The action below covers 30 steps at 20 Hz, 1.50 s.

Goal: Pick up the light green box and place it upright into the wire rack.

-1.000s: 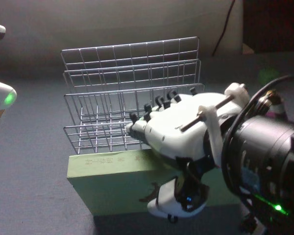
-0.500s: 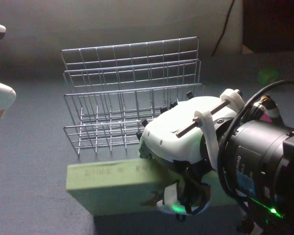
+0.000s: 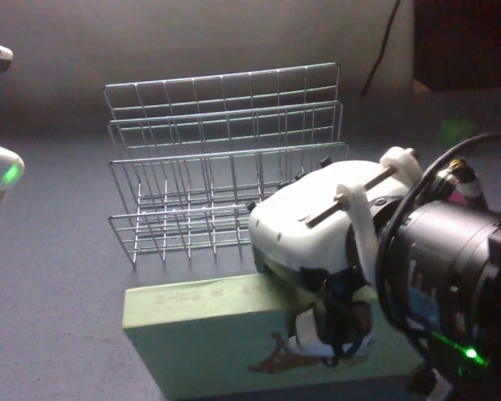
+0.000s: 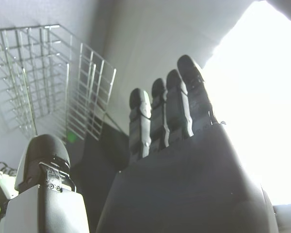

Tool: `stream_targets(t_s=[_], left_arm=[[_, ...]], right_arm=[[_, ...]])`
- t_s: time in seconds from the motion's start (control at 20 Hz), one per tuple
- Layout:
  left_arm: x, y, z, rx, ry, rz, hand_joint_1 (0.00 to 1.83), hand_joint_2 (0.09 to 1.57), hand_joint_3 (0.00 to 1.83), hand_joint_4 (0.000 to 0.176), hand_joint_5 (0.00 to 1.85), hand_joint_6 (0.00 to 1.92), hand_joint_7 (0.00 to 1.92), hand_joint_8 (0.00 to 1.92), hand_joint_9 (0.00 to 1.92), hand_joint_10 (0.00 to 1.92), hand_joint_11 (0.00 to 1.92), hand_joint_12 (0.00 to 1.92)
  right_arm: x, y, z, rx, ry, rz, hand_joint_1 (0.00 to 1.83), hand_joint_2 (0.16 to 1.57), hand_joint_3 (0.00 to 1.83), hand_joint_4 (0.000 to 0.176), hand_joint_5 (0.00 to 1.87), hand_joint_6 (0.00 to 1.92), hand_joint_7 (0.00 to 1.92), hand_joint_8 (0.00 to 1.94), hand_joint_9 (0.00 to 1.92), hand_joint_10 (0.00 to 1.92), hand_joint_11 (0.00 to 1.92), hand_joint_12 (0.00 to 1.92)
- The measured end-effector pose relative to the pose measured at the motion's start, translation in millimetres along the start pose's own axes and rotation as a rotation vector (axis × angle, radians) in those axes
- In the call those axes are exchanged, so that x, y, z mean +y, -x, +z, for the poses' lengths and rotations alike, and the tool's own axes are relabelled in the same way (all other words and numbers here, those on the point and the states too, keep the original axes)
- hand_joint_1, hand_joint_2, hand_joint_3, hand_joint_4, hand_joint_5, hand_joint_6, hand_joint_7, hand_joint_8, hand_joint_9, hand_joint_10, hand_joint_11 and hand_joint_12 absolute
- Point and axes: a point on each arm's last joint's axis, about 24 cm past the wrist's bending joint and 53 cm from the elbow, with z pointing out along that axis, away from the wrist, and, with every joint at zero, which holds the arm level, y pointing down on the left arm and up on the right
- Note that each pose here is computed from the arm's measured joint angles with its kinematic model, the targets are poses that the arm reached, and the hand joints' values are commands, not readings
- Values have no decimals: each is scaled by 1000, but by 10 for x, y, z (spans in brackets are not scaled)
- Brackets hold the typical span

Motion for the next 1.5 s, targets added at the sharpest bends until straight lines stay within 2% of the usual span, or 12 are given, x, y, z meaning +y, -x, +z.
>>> stream_targets(t_s=[0.1, 0.15, 0.2, 0.5, 0.75, 0.8, 0.85, 0.9, 0.95, 1.2, 1.35, 1.5], left_arm=[[6, -6, 0, 2, 3, -1, 370, 1138, 1, 35, 224, 1, 145, 2, 84, 3, 0, 476], [12, -11, 0, 5, 5, -2, 370, 1139, 1, 34, 223, 1, 145, 2, 84, 2, 0, 476], [17, -18, -1, 7, 8, -3, 370, 1139, 1, 34, 223, 1, 145, 2, 84, 2, 0, 476], [44, -32, -1, 13, 18, -5, 372, 1145, 3, 34, 223, 1, 144, 1, 84, 2, 0, 475], [74, -52, -2, 22, 31, -7, 375, 1146, 3, 35, 214, 0, 144, 1, 83, 1, 0, 472], [75, -53, -2, 22, 31, -7, 374, 1146, 2, 35, 215, 0, 145, 1, 84, 1, 0, 472], [76, -52, -1, 22, 31, -8, 372, 1146, 2, 33, 213, 0, 144, 0, 83, 1, 0, 470], [86, -58, 1, 25, 34, -10, 372, 1147, 3, 31, 214, 0, 144, 1, 83, 1, 0, 470], [88, -61, 0, 26, 35, -12, 371, 1147, 3, 29, 219, 2, 145, 1, 85, 1, 0, 470], [92, -80, -1, 34, 36, -18, 365, 1139, 0, 28, 222, 2, 145, 0, 85, 1, 0, 472], [86, -96, -1, 41, 34, -24, 362, 1138, 0, 28, 218, 1, 144, 0, 85, 1, 0, 471], [92, -95, -1, 41, 36, -23, 358, 1139, 0, 28, 228, 4, 145, 1, 87, 1, 0, 470]], right_arm=[[-37, 102, -19, -21, -9, 6, 1367, 1142, 0, 0, 837, 986, 1011, 1005, 829, 1400, 739, 1517], [-43, 166, -32, -35, -10, 9, 1272, 1120, 0, 0, 898, 953, 1059, 1026, 878, 1200, 735, 1526], [-45, 260, -56, -58, -8, 9, 1254, 1113, 0, 0, 916, 938, 1072, 1024, 907, 1126, 740, 1525], [40, 658, -290, -148, 9, -7, 1248, 1112, 1, 0, 918, 938, 1074, 1024, 910, 1103, 750, 1529], [265, 1094, -484, -252, 54, -76, 1242, 1119, 2, 0, 907, 962, 1055, 1049, 906, 1108, 741, 1525], [305, 1159, -503, -264, 64, -84, 1340, 1140, 2, 0, 853, 994, 999, 1028, 843, 1353, 732, 1527], [343, 1200, -515, -273, 72, -95, 1359, 1149, 1, 0, 831, 1019, 981, 1036, 823, 1413, 722, 1535], [377, 1253, -508, -281, 76, -100, 1257, 1138, 0, 0, 868, 1019, 1014, 1081, 844, 1223, 715, 1536], [390, 1278, -505, -284, 78, -99, 1236, 1135, 0, 0, 879, 1014, 1021, 1089, 868, 1148, 710, 1534], [559, 1540, -396, -321, 100, -90, 1230, 1133, 0, 0, 895, 987, 1014, 1112, 876, 1129, 722, 1538], [675, 1568, -304, -314, 117, -93, 1229, 1133, 0, 0, 908, 967, 1003, 1131, 863, 1156, 726, 1536], [818, 1595, -187, -329, 144, -132, 1225, 1136, 1, 0, 907, 972, 992, 1144, 836, 1182, 716, 1546]])
